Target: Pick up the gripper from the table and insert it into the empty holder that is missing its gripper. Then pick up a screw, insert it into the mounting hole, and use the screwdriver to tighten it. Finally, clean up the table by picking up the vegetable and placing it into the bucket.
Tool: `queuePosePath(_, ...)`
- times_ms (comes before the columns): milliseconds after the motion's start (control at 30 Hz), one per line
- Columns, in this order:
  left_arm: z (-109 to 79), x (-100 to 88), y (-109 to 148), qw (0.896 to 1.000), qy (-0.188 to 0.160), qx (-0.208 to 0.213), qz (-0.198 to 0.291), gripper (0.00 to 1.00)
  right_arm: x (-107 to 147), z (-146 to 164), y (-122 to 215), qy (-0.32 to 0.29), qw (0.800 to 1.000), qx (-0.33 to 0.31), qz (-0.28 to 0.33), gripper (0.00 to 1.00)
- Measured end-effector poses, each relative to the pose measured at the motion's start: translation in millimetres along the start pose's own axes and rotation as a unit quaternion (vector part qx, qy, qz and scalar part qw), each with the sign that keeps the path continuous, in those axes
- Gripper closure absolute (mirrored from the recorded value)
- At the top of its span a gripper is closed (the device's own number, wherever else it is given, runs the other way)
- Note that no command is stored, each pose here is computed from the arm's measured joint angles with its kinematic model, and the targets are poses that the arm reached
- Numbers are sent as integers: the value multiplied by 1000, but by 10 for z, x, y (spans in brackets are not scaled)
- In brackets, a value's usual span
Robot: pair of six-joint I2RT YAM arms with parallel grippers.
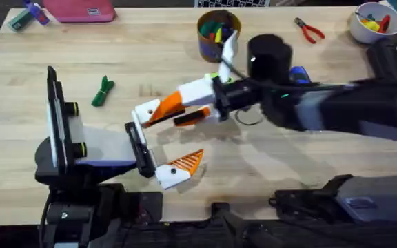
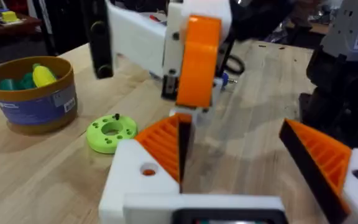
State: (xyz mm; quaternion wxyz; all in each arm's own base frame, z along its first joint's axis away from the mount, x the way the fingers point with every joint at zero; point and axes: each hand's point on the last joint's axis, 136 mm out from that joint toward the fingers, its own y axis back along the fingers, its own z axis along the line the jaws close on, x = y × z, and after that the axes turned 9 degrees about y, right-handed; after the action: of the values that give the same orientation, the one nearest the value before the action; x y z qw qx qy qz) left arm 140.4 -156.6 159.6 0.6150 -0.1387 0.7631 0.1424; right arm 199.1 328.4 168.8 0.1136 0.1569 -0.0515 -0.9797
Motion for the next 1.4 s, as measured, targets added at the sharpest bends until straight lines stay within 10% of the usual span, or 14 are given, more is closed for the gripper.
queuePosePath(500,0,0,0,1000,0,0,0,14,-151,472,1068,39,967,250,-30,38)
queuePosePath(1133,0,0,0,1000,0,0,0,14,-523,116,1812,88,797,594,67,57)
queuePosePath(1400,-1,0,0,1000,0,0,0,16,-704,-293,1784,79,765,632,102,187)
